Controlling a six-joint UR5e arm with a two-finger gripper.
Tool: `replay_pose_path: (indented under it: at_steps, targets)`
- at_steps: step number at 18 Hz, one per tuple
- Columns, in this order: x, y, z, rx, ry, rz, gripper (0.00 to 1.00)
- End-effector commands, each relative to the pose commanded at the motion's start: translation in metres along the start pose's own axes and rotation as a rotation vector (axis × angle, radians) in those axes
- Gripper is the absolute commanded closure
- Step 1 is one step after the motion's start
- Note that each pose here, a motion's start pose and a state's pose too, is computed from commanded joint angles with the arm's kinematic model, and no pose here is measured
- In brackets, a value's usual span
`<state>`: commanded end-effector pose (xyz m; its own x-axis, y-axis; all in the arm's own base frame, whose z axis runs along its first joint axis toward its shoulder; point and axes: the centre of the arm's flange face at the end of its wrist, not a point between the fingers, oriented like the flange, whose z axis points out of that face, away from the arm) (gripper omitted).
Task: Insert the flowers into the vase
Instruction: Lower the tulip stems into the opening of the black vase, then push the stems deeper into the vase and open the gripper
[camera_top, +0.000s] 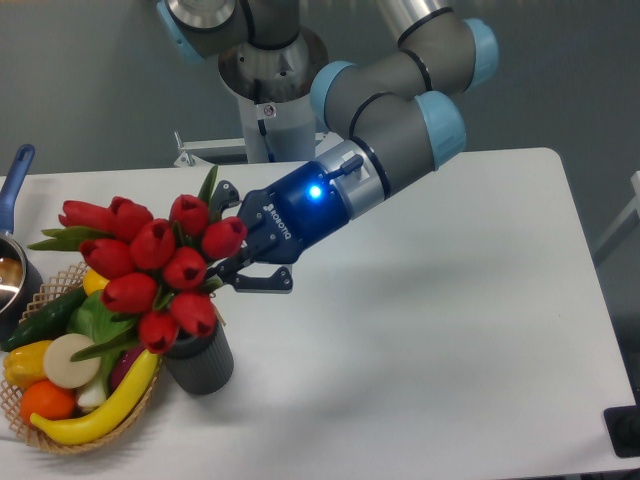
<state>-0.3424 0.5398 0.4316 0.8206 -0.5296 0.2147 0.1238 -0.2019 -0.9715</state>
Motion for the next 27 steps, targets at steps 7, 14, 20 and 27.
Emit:
replay_pose_path:
  at_steps: [7,14,20,27]
  targets:
    - [0.006,0.016,0.017,-0.015,0.023,-0.006,0.95]
    - [0.011,0.037,0.023,-0.019,0.033,0.013,0.93]
    - [0.014,0.052,0.023,-0.022,0.034,0.023,0.92]
    - [0.014,0.081,0.025,-0.055,0.027,0.059,0.90]
